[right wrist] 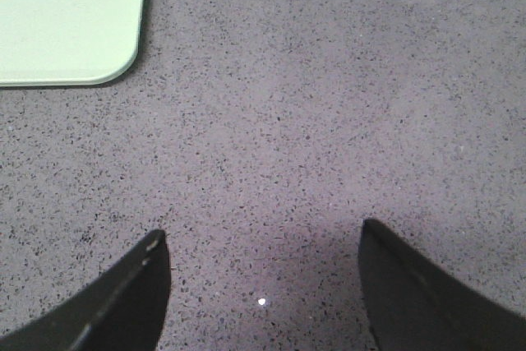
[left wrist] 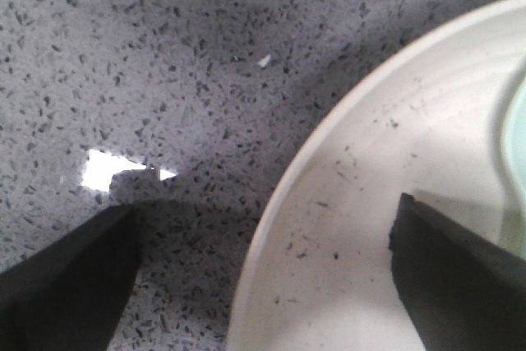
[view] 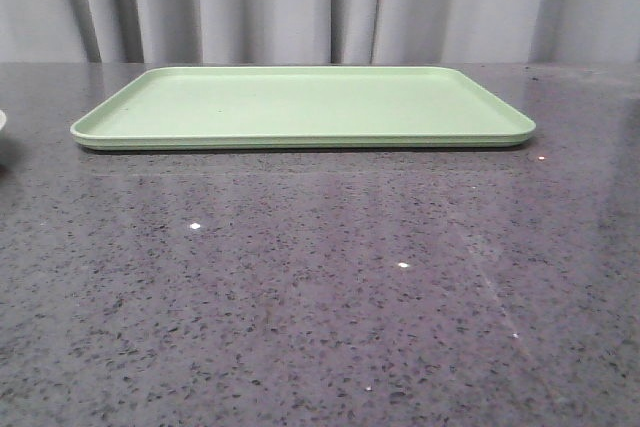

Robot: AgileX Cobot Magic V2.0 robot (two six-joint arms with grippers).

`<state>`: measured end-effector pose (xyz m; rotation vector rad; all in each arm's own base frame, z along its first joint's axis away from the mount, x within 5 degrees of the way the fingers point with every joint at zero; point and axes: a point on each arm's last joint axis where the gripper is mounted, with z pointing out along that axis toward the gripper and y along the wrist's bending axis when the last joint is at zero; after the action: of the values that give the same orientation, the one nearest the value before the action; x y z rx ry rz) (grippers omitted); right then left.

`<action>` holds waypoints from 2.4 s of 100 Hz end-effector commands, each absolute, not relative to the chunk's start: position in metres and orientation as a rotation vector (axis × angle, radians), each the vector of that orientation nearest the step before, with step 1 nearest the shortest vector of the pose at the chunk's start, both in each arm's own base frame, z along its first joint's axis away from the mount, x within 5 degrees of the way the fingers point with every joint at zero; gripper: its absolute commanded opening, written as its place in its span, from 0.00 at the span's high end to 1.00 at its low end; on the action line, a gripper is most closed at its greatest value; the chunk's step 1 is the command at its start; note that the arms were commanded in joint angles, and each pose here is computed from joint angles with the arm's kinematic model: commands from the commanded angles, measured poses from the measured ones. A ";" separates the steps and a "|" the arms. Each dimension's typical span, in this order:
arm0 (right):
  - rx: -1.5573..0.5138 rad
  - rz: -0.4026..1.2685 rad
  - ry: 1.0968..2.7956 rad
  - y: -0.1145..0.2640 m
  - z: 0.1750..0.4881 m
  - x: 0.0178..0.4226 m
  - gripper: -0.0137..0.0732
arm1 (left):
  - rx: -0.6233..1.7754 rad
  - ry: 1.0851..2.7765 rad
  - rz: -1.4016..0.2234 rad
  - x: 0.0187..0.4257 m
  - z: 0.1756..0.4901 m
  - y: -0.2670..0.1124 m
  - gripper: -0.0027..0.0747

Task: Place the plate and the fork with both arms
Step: 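Grasp the white plate's rim with the left gripper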

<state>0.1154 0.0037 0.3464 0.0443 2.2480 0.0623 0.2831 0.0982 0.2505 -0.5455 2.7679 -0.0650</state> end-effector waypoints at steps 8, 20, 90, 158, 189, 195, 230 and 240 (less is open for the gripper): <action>0.039 0.042 2.162 0.002 0.361 0.119 0.27 | -0.545 2.705 -0.066 0.288 0.260 0.100 0.19; 0.039 0.042 2.162 0.002 0.361 0.119 0.27 | -0.547 2.711 -0.070 0.287 0.260 0.099 0.20; 0.039 0.042 2.161 0.002 0.361 0.119 0.27 | -0.561 2.736 -0.103 0.285 0.259 0.097 0.99; 0.039 0.042 2.161 0.002 0.361 0.119 0.27 | -0.485 2.625 -0.344 0.270 0.285 0.103 0.98; 0.039 0.042 2.161 0.002 0.361 0.119 0.27 | -0.468 2.603 -0.452 0.267 0.293 0.105 0.98; 0.039 0.042 2.161 0.002 0.361 0.119 0.27 | -0.459 2.594 -0.460 0.268 0.298 0.105 0.98; 0.038 0.042 2.158 0.002 0.361 0.119 0.27 | -0.483 2.436 -0.665 0.264 0.323 0.117 0.98; 0.038 0.042 2.157 0.002 0.361 0.119 0.27 | -0.476 2.403 -0.725 0.264 0.326 0.116 0.98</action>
<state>0.1154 0.0036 0.3465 0.0438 2.2480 0.0602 0.2643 0.1235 0.2993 -0.5082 2.5306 -0.6475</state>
